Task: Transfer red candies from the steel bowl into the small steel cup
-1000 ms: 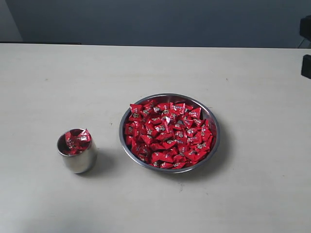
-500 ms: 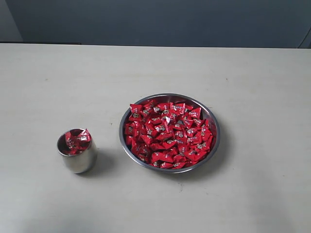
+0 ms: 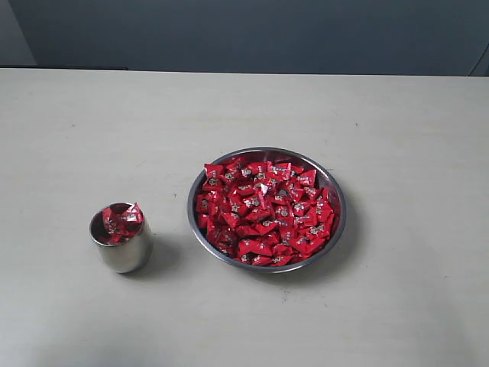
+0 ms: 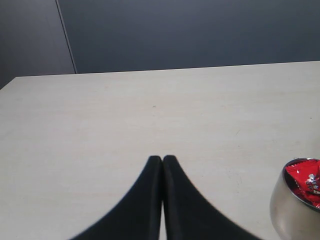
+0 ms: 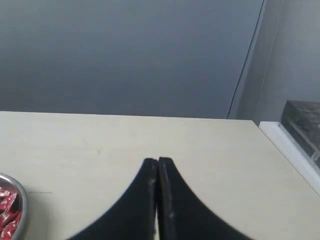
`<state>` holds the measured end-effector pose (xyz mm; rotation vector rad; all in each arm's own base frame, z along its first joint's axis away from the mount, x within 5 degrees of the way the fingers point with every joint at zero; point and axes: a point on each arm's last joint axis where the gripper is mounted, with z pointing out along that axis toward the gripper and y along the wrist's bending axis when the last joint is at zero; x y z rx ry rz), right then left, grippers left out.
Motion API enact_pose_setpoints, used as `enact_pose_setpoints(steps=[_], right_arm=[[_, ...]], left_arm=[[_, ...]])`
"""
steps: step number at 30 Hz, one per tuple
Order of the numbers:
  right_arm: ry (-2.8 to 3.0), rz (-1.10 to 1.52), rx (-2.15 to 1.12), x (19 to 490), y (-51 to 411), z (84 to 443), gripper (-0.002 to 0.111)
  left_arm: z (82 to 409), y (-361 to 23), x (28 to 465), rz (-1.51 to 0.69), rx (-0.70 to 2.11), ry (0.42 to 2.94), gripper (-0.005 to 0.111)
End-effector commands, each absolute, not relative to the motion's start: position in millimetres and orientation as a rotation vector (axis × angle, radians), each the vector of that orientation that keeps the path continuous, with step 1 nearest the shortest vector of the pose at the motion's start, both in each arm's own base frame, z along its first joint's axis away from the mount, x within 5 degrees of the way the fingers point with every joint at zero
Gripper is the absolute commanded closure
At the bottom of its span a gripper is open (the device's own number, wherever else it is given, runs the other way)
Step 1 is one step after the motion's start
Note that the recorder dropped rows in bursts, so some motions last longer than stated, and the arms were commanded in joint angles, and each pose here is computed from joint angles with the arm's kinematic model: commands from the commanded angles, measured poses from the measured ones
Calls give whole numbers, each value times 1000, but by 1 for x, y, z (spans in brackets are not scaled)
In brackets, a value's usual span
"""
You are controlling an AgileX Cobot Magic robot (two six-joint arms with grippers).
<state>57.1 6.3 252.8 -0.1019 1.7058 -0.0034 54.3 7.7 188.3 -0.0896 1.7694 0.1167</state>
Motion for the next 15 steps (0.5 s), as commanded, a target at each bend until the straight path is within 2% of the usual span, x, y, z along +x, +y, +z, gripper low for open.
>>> enact_pose_setpoints(steps=[1, 5, 15], right_arm=[[1700, 16, -75, 58, 6, 249, 109], [1712, 2, -71, 58, 5, 245, 109], [1738, 22, 85, 58, -2, 198, 109]], left_arm=[[187, 8, 54, 114, -92, 1767, 106], [187, 8, 54, 114, -92, 1767, 106], [187, 8, 54, 114, -92, 1767, 106]])
